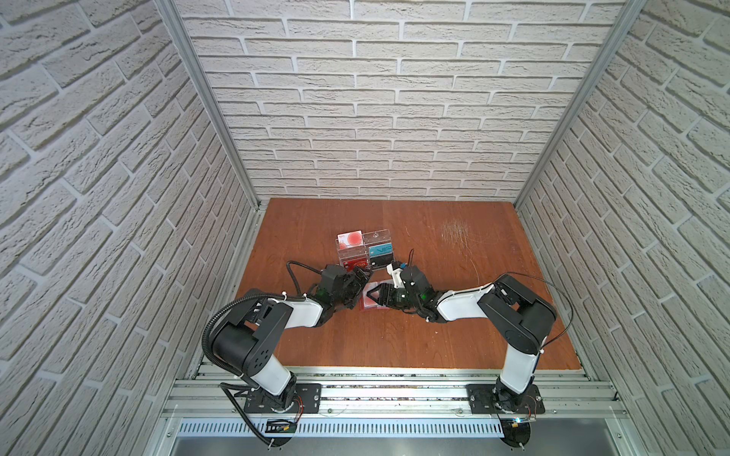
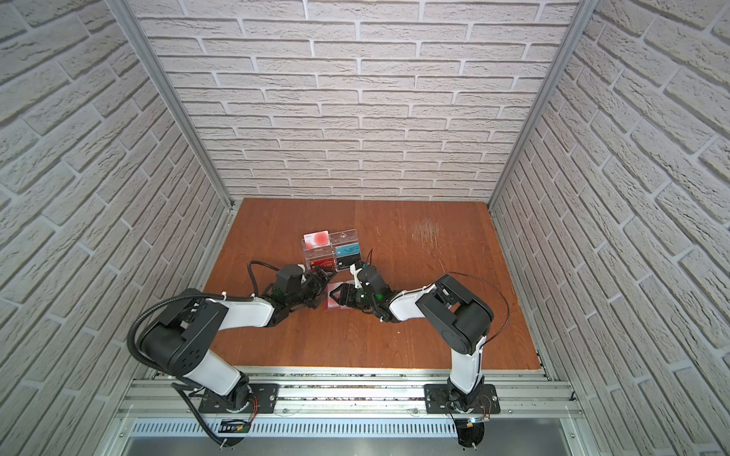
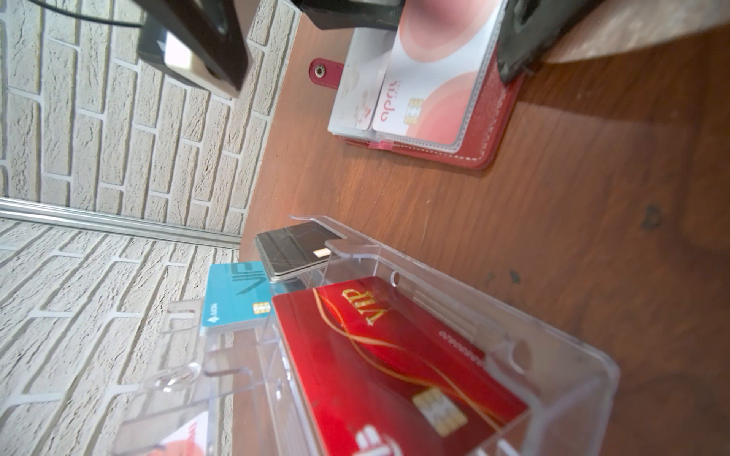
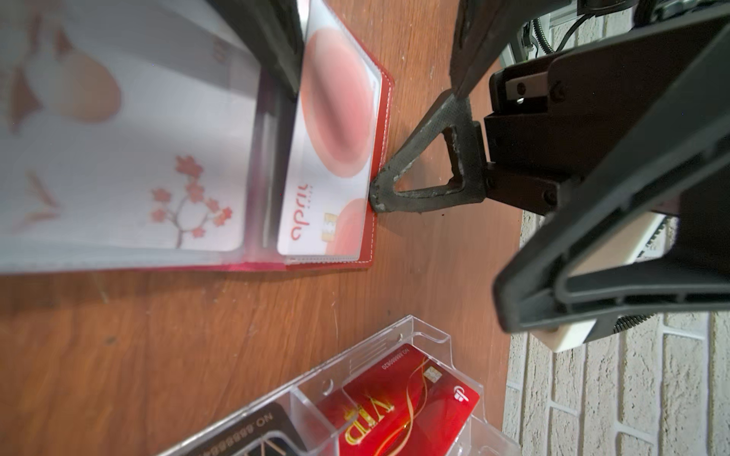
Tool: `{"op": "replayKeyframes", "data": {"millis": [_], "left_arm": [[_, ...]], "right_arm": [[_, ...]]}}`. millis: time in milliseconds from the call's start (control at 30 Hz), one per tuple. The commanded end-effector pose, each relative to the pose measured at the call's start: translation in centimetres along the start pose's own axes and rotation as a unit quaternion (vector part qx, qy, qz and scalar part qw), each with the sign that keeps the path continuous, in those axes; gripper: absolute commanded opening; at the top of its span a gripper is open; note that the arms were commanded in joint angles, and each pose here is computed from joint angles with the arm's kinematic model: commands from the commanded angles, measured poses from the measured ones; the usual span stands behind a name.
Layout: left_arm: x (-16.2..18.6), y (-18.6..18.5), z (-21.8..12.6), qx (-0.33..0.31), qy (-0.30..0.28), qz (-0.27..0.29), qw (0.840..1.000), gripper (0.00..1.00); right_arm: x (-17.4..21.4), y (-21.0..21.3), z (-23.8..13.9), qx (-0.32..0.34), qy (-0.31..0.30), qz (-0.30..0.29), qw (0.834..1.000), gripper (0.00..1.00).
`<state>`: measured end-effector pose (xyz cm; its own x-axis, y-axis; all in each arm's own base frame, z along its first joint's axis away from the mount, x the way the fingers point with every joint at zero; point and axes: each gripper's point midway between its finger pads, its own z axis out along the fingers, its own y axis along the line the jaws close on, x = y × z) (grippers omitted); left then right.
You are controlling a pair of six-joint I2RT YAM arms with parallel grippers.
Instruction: Take the credit cards out of the card holder
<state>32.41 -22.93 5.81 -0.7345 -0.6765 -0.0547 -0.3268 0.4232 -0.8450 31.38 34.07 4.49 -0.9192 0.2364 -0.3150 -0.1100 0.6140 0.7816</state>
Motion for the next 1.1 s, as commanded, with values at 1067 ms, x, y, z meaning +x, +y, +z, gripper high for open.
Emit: {"op": "replayKeyframes", "data": {"millis": [1067], "left_arm": [[1.0, 4.9, -0.3, -0.070, 0.018, -0.025, 0.997, 0.98]], "right_arm": [[-0.3, 0.2, 1.6, -0.065, -0.005, 0.028, 0.997, 0.46]]}}
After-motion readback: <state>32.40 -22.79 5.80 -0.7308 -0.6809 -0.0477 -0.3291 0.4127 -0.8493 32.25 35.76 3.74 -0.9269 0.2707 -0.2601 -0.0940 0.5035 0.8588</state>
